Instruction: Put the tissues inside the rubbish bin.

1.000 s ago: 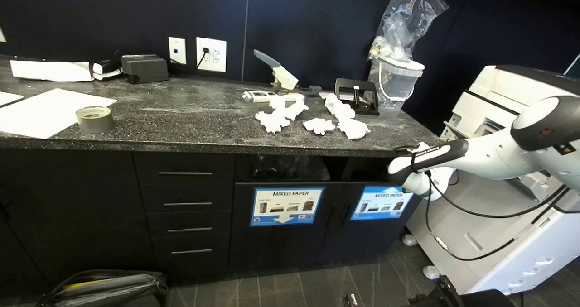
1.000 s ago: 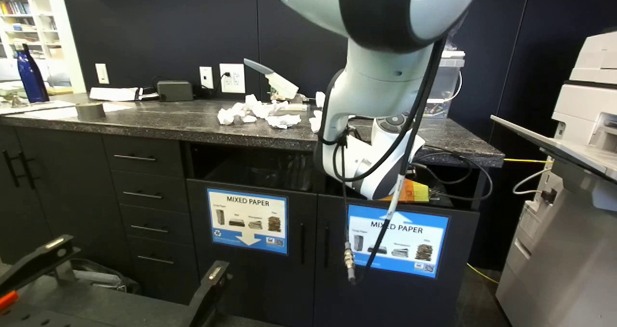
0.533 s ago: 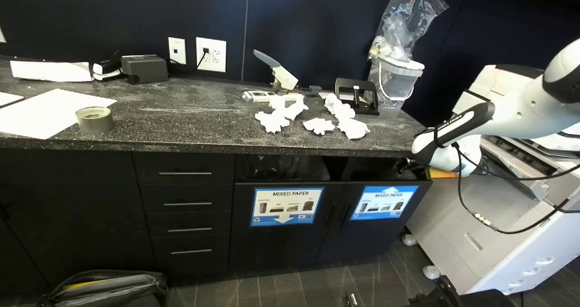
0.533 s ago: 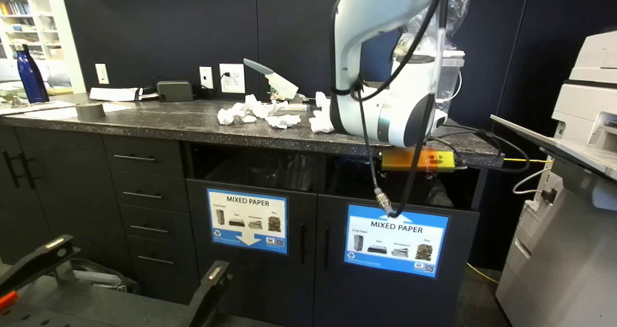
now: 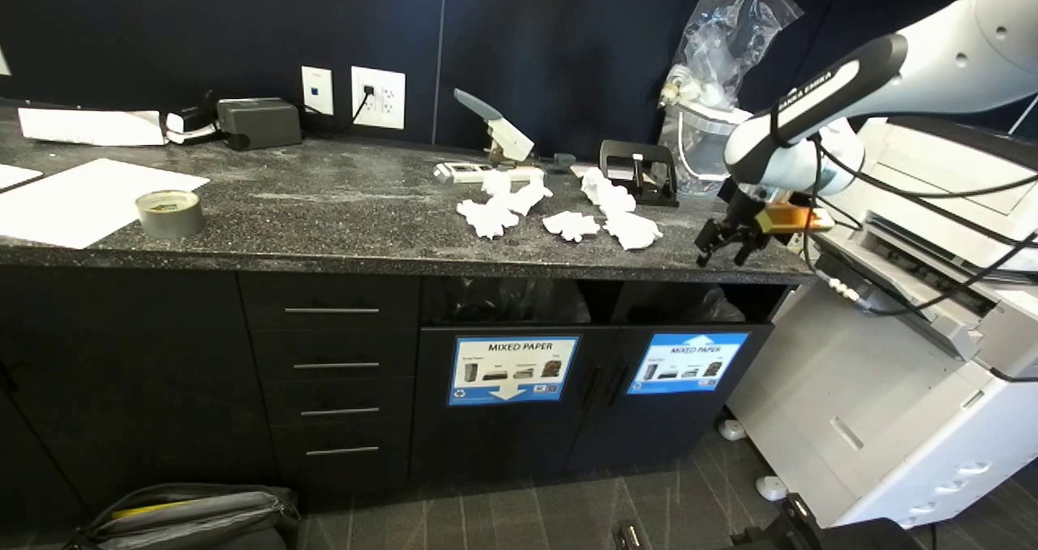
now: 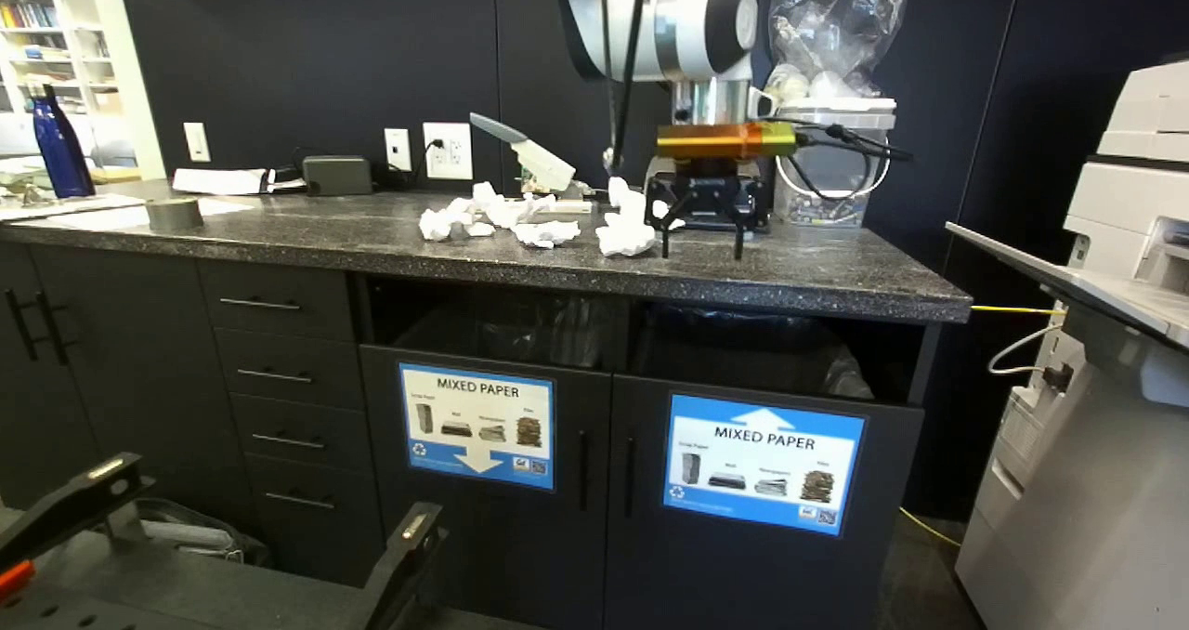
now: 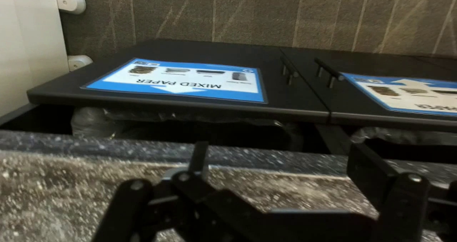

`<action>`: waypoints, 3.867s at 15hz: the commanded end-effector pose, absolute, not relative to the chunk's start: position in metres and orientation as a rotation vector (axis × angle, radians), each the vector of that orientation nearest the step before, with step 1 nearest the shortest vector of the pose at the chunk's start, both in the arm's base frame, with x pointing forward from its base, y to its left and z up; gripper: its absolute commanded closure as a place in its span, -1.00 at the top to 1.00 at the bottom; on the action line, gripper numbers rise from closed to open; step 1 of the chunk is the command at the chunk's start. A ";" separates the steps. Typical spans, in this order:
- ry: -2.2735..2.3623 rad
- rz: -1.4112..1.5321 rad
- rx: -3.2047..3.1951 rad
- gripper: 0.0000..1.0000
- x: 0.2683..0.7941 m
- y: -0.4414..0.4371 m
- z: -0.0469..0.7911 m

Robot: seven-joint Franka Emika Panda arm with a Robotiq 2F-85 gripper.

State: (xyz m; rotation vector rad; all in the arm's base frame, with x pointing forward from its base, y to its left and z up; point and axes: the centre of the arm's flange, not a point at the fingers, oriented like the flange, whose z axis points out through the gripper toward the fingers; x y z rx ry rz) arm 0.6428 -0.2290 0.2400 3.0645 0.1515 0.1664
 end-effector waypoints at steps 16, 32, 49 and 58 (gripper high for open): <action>0.856 0.377 2.857 1.00 0.749 -0.057 0.303; 0.950 0.276 2.810 1.00 0.838 -0.139 0.216; 0.571 -0.049 2.960 -0.81 0.779 -0.137 0.236; 0.338 0.071 2.972 -0.72 0.707 -0.150 0.248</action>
